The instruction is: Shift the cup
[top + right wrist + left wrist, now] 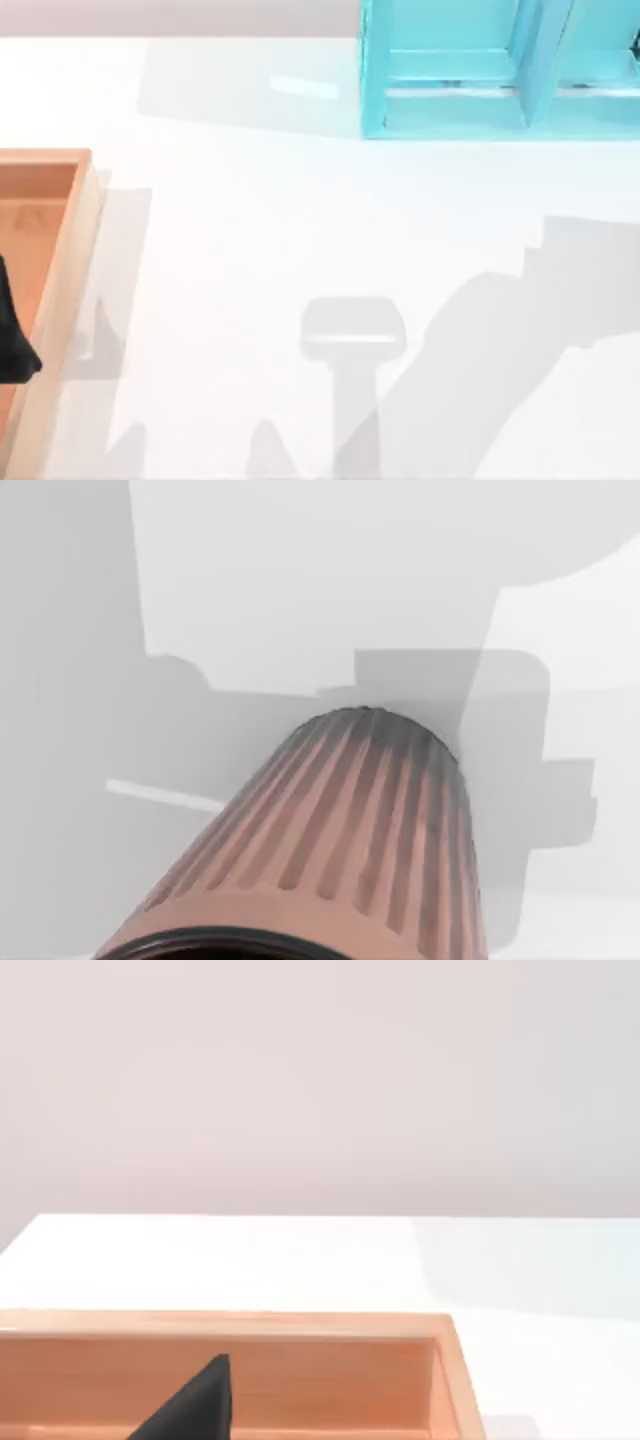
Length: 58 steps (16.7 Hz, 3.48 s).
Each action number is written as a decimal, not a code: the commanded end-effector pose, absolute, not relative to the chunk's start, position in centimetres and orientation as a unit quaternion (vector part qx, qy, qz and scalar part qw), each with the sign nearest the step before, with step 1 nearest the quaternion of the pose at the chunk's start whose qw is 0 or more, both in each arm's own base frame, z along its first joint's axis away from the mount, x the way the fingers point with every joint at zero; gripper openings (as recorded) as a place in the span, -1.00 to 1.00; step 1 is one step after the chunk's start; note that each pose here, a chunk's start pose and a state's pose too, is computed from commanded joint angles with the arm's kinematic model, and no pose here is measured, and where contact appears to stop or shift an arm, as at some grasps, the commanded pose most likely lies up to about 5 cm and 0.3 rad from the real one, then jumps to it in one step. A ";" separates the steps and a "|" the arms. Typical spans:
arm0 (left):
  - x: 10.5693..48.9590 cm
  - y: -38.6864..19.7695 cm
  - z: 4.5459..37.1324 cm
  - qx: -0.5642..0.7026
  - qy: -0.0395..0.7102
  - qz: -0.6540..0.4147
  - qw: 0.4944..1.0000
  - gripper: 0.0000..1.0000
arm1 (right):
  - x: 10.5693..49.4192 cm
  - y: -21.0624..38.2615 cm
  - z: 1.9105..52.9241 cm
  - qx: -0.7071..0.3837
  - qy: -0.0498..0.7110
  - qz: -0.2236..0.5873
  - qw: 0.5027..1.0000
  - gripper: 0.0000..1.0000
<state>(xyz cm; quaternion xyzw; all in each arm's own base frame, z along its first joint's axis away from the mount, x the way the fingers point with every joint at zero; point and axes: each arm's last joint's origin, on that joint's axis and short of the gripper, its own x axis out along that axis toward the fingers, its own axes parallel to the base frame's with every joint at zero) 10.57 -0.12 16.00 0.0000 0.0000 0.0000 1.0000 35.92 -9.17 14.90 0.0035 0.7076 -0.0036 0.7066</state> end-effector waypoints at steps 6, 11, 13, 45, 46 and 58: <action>10.6 -0.1 16.0 0.000 0.000 0.000 1.000 1.00 | 35.9 -9.2 14.9 0.003 0.708 -0.004 0.707 -0.81; 10.6 -0.1 16.0 0.000 0.000 0.000 1.000 1.00 | 35.9 -9.2 14.9 0.003 0.708 -0.004 0.707 -1.00; 10.6 -0.1 16.0 0.000 0.000 0.000 1.000 1.00 | 35.9 -9.2 14.9 0.003 0.708 -0.004 0.707 -1.00; 10.6 -0.1 16.0 0.000 0.000 0.000 1.000 1.00 | 35.7 -25.8 15.6 -0.020 0.705 -0.027 0.709 -1.00; 10.6 -0.1 16.0 0.000 0.000 0.000 1.000 1.00 | 35.7 -25.8 15.6 -0.020 0.705 -0.027 0.709 -1.00; 10.6 -0.1 16.0 0.000 0.000 0.000 1.000 1.00 | 35.7 -25.8 15.6 -0.020 0.705 -0.027 0.709 0.51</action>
